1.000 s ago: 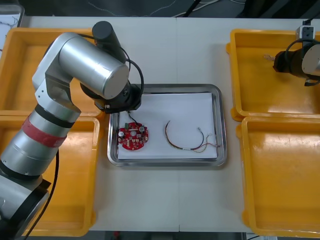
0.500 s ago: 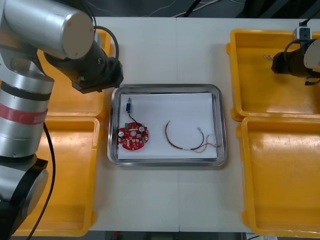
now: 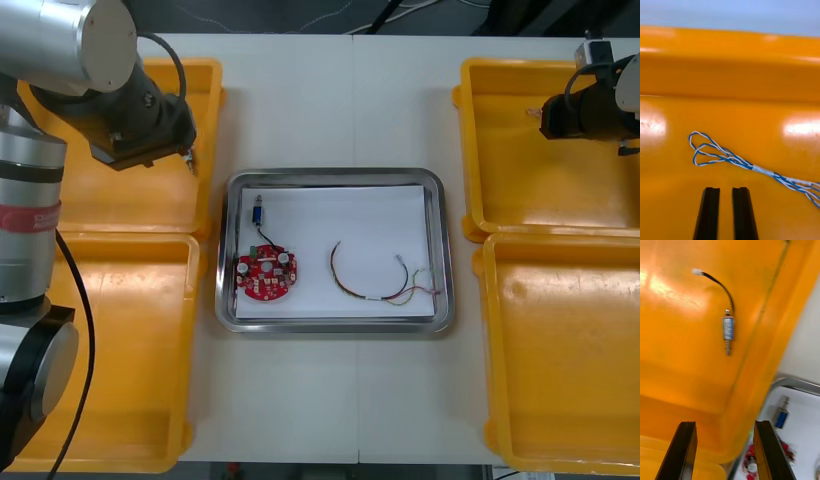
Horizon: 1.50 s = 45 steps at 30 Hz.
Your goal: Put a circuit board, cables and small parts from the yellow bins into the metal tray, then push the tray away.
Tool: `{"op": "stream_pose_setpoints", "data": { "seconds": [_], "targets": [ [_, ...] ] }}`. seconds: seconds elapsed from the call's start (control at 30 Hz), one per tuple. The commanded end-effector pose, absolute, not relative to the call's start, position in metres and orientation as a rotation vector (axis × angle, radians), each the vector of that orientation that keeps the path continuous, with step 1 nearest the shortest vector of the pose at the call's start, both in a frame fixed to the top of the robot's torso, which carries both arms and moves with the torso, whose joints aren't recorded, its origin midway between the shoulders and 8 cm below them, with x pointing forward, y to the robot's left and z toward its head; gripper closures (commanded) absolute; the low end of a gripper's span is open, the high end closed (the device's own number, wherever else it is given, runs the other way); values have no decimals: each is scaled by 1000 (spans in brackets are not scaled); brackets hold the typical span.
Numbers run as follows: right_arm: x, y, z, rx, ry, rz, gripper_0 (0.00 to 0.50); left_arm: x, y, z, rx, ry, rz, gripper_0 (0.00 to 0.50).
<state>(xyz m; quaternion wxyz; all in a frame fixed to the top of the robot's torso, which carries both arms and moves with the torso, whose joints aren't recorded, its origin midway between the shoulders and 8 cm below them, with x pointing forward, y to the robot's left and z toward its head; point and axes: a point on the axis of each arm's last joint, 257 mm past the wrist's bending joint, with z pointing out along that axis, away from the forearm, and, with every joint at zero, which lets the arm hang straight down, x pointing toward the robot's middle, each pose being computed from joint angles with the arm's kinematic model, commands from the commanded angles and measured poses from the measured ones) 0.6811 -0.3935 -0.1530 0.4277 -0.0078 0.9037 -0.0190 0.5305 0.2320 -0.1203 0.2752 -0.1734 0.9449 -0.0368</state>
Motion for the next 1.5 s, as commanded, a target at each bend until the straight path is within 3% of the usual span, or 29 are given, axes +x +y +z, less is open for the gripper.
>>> {"op": "stream_pose_setpoints", "data": {
  "seconds": [0.03,0.07,0.1,0.2,0.47,0.77,1.33,1.5],
  "targets": [
    [692,-417,-94,-108,2158,-154,169,553,275,-97,-375,2488,16,58],
    [692,-420,-92,-121,2153,-168,127,556,278,-97,-382,2482,16,58],
    [692,-424,-89,-140,2143,-191,53,561,283,-100,-395,2472,25,57],
    [691,-434,-83,-157,2136,-222,0,572,293,-106,-417,2453,44,56],
    [686,-457,-74,-150,2131,-274,0,594,300,-112,-437,2401,25,58],
    [679,-494,-92,-77,2146,-308,0,609,288,-113,-409,2367,-12,57],
    [677,-506,-120,57,2146,-243,0,629,265,-124,-391,2329,-112,56],
    [677,-502,-122,86,2145,-204,0,636,265,-116,-420,2285,-144,57]
  ]
}}
